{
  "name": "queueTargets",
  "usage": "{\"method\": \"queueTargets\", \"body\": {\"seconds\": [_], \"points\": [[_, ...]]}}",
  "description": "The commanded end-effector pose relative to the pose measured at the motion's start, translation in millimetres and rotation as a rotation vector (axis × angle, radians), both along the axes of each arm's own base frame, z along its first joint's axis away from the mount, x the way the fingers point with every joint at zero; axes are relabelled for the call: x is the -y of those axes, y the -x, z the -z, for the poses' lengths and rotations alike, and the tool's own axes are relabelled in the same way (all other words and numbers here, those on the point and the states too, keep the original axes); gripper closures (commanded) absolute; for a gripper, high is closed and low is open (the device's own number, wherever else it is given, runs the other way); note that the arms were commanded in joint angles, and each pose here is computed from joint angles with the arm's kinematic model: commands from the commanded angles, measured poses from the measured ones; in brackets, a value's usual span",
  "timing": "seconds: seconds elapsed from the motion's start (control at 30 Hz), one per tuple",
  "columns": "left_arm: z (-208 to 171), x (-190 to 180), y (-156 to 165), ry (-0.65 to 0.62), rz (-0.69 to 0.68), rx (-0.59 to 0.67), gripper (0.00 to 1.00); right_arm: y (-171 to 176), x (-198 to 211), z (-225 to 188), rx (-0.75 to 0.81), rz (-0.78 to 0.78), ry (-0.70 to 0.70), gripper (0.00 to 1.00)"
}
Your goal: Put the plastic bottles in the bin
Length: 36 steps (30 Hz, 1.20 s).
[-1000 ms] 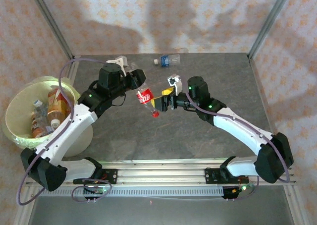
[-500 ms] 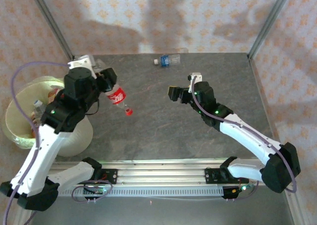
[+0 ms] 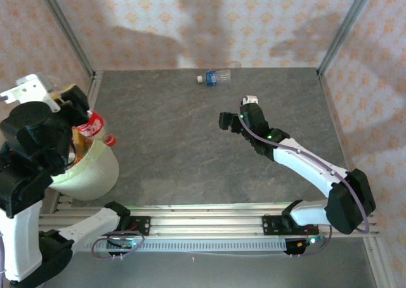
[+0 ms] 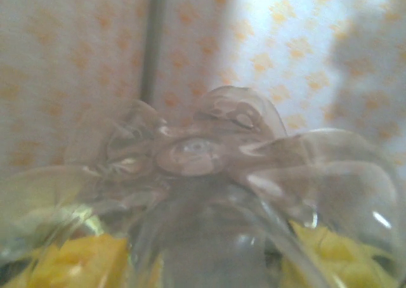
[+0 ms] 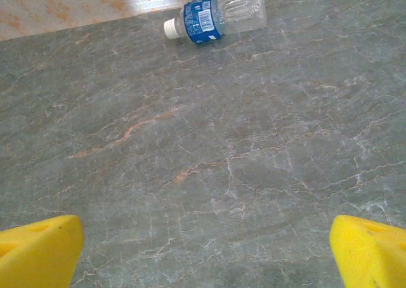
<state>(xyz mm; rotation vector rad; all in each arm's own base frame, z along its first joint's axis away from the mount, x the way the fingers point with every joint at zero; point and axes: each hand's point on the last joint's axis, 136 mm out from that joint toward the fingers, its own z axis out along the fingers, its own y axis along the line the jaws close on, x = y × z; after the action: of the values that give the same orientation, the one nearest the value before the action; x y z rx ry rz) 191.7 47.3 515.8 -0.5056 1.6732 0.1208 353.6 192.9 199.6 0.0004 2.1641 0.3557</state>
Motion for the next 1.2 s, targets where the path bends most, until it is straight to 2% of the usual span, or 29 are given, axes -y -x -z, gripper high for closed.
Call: {"method": "queueTargets", "body": {"seconds": [0.0,0.1,0.27,0.43,0.63,0.8,1.03,1.17], "points": [[4,-36,14,-0.16,-0.231,-0.109,0.48,-7,-1,-6,0.007,0.022,-0.008,0.01],[3,-45,14,-0.204,-0.297,-0.152,0.48,-8,-2,-5,0.001,0.018,-0.004,0.01],[9,-60,15,-0.205,-0.359,-0.204,0.48,-10,-3,-10,0.013,0.008,0.004,0.01],[41,-80,5,-0.157,-0.401,-0.352,0.48,-10,-4,-11,0.011,0.003,0.001,0.01],[80,-126,29,-0.085,-0.588,-0.553,0.48,-8,-3,-9,0.003,-0.003,0.01,0.01],[94,-145,43,-0.114,-0.712,-0.629,0.46,-9,-5,-5,-0.014,-0.013,0.019,0.01],[133,-158,15,-0.077,-0.683,-0.747,0.46,-11,-9,6,-0.058,-0.017,0.026,0.01],[155,-157,-3,-0.038,-0.616,-0.774,0.43,-10,-9,11,-0.074,-0.013,0.028,0.01]]}}
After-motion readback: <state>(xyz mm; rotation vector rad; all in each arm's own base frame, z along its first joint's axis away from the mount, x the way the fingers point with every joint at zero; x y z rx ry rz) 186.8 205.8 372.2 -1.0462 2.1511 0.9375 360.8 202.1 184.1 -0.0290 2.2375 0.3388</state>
